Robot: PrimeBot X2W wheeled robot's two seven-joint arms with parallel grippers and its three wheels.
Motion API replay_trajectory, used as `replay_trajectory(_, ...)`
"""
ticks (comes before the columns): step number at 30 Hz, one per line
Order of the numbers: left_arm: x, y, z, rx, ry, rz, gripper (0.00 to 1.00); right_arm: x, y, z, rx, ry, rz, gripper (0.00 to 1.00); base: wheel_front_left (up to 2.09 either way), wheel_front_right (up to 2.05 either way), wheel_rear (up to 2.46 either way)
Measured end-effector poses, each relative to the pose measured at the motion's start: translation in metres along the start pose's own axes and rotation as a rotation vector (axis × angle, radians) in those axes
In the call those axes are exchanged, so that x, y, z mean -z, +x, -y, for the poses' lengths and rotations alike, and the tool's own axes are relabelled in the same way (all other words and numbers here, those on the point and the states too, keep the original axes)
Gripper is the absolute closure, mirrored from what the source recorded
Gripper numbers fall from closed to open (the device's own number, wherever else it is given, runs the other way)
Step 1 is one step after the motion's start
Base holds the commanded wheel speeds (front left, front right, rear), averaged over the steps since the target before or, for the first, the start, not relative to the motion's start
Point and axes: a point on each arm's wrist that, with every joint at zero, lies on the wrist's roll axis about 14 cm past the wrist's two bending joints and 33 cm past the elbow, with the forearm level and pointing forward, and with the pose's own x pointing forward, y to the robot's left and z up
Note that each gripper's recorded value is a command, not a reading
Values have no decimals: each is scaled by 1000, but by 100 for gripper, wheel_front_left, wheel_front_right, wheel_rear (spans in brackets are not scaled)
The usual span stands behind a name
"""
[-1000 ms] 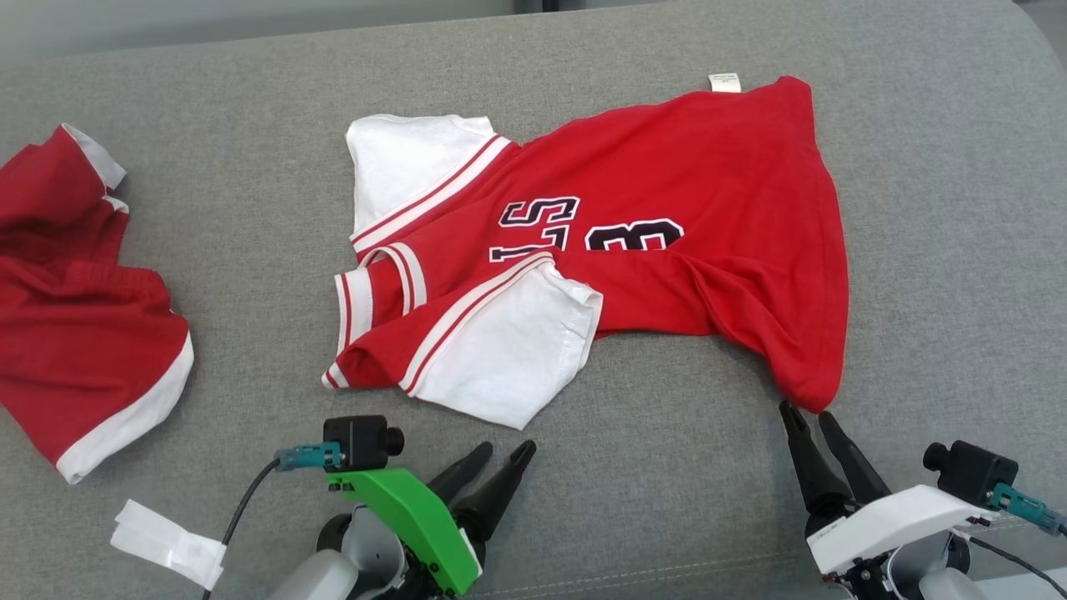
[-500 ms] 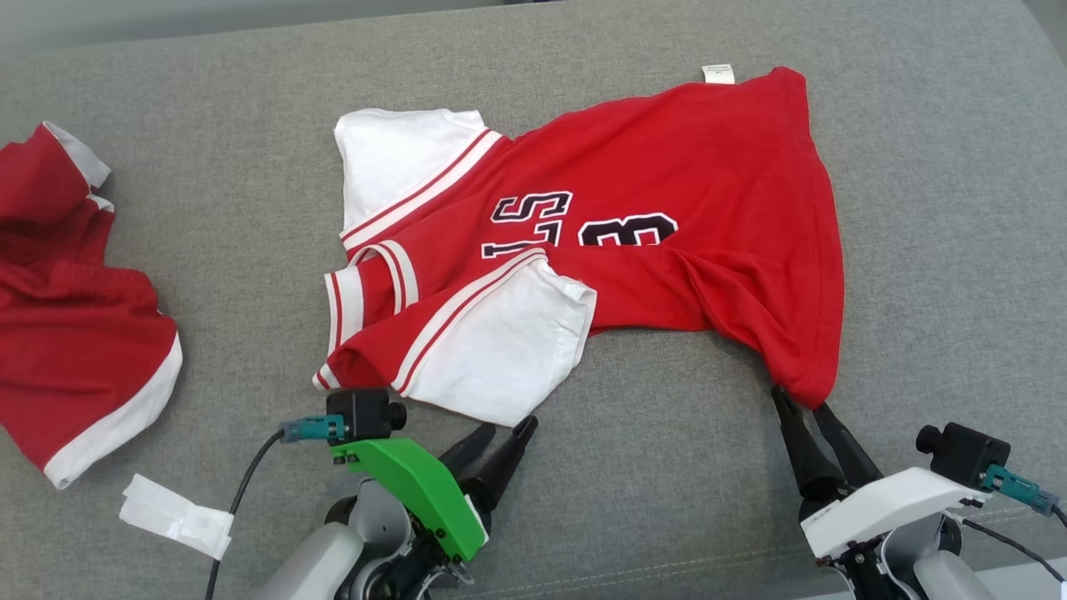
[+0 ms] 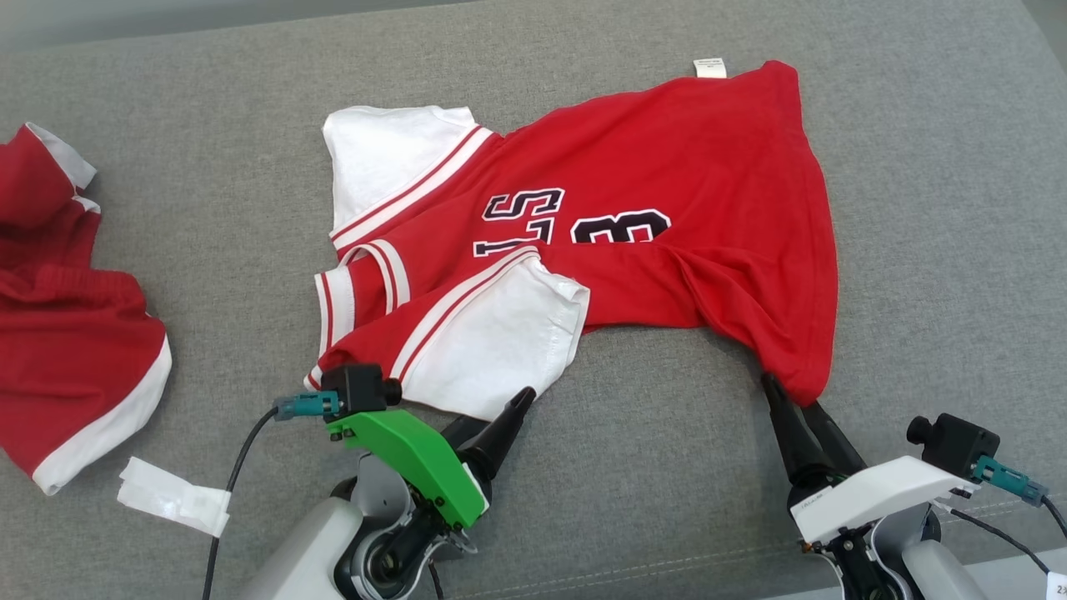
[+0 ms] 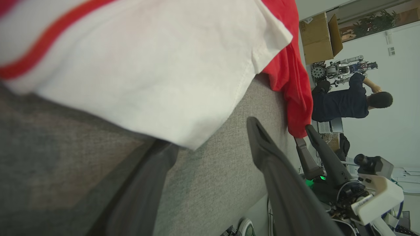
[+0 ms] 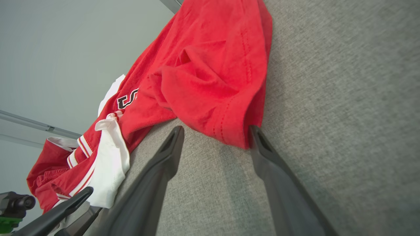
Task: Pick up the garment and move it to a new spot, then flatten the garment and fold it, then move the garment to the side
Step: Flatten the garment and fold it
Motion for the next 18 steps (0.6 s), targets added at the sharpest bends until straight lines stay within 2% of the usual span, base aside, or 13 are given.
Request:
replay_trajectory(8, -3, 1, -1, -3, -24, 9, 0, -1, 3, 2, 9, 28, -1, 0, 0, 0, 0)
replay_trajectory(10, -4, 2, -1, -5, -28, 9, 4, 1, 3, 3, 12, 29, -7, 0, 0, 0, 0)
replay_trajectory(12, -4, 2, -1, -4, -37, 8, 25, 2, 3, 3, 14, 30, -9, 0, 0, 0, 0)
replay_trajectory(14, -2, 2, -1, -5, -49, 1, 53, 2, 3, 4, 14, 30, -10, 0, 0, 0, 0)
replay_trajectory(16, -2, 2, -2, -5, -54, -1, 69, 2, 4, 3, 12, 29, -10, 0, 0, 0, 0)
replay_trajectory(18, -1, 3, -1, -5, -55, -2, 71, -1, 7, 1, 6, 27, -5, 0, 0, 0, 0)
